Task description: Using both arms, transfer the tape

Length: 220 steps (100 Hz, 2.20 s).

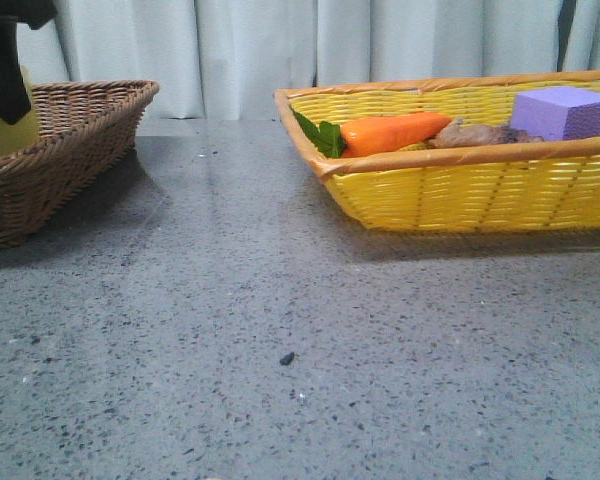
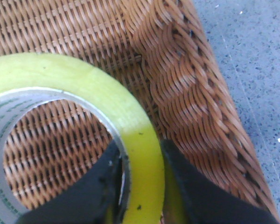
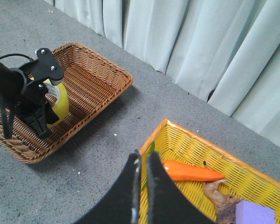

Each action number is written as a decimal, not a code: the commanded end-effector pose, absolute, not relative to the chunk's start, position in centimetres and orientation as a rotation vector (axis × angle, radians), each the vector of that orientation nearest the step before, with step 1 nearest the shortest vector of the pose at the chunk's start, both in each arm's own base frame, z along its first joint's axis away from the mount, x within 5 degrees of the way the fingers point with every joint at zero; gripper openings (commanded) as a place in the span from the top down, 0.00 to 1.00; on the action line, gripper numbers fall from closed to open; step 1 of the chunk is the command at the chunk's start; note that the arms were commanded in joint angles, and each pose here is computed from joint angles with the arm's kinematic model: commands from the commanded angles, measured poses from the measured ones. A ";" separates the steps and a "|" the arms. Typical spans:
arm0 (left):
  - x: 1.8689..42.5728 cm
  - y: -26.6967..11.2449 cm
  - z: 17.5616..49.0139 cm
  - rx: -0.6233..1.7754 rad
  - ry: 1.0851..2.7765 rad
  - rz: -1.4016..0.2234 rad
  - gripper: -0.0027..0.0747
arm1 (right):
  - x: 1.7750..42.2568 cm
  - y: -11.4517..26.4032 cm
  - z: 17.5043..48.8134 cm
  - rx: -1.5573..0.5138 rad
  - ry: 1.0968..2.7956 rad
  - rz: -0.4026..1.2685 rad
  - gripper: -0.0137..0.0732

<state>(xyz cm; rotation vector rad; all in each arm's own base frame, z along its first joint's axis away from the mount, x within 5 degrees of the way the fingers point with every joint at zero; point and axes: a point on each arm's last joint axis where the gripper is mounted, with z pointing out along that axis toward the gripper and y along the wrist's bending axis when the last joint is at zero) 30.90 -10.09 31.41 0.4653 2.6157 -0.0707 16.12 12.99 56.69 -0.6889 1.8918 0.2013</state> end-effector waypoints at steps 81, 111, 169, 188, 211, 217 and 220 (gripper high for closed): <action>26.3 -9.2 40.1 0.369 2.269 -0.228 0.65 | 14.2 10.1 57.4 -0.632 1.790 0.135 0.93; 19.6 -7.3 44.4 0.331 2.077 -0.311 0.99 | 10.3 6.7 53.7 -0.598 1.680 0.213 0.93; 9.0 -3.6 38.5 0.256 1.781 -0.354 0.99 | 3.7 1.0 39.3 -0.602 1.468 0.294 0.93; 6.3 -2.7 35.2 0.237 1.693 -0.359 0.99 | 3.2 0.2 35.5 -0.621 1.460 0.242 0.93; 4.3 -1.9 31.6 0.210 1.572 -0.365 0.99 | 3.2 0.2 32.3 -0.652 1.421 0.190 0.93; 3.9 -1.7 30.9 0.209 1.562 -0.366 0.99 | 3.2 0.2 32.0 -0.655 1.426 0.188 0.93; 3.8 -1.7 30.7 0.208 1.558 -0.369 0.99 | 3.2 0.2 32.0 -0.656 1.429 0.187 0.93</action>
